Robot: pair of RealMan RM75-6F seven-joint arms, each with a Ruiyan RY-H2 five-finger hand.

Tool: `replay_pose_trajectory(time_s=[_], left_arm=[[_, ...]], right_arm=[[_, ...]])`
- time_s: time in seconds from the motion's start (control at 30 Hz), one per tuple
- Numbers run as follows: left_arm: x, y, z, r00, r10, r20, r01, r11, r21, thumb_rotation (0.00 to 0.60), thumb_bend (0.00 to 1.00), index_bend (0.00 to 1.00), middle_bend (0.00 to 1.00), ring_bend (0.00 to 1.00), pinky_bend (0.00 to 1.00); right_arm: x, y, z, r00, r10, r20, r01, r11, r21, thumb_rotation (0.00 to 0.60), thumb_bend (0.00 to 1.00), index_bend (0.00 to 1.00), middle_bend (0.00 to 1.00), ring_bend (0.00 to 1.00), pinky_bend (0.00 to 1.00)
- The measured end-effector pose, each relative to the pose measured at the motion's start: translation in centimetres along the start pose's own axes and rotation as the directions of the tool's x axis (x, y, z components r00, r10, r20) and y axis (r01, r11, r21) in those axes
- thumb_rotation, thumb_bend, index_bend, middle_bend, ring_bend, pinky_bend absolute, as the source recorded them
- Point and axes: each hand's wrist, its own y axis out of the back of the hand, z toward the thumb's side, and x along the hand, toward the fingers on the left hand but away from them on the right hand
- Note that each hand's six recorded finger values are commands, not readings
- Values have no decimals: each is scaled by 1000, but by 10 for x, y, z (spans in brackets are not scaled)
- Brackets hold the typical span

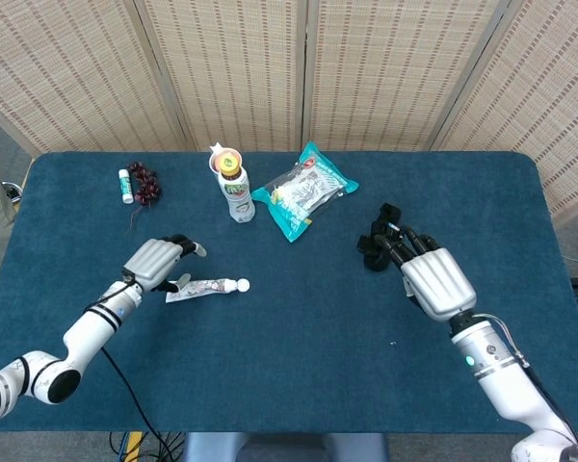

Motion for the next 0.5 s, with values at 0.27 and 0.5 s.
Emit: replay_pose_trajectory(time_s=[0.27, 0.5], left_arm=[[-56, 16, -26, 975, 200, -101, -202, 979, -13, 600, 276, 158, 222, 138, 197], [-118, 7, -55, 928, 302, -220, -299, 953, 46, 600, 276, 164, 219, 138, 191]], right_arm=[[21, -11, -39, 994, -11, 109, 12, 1000, -9, 600, 422, 0, 162, 52, 219], [47, -23, -71, 976, -15, 216, 21, 999, -24, 600, 330, 0, 134, 13, 187]])
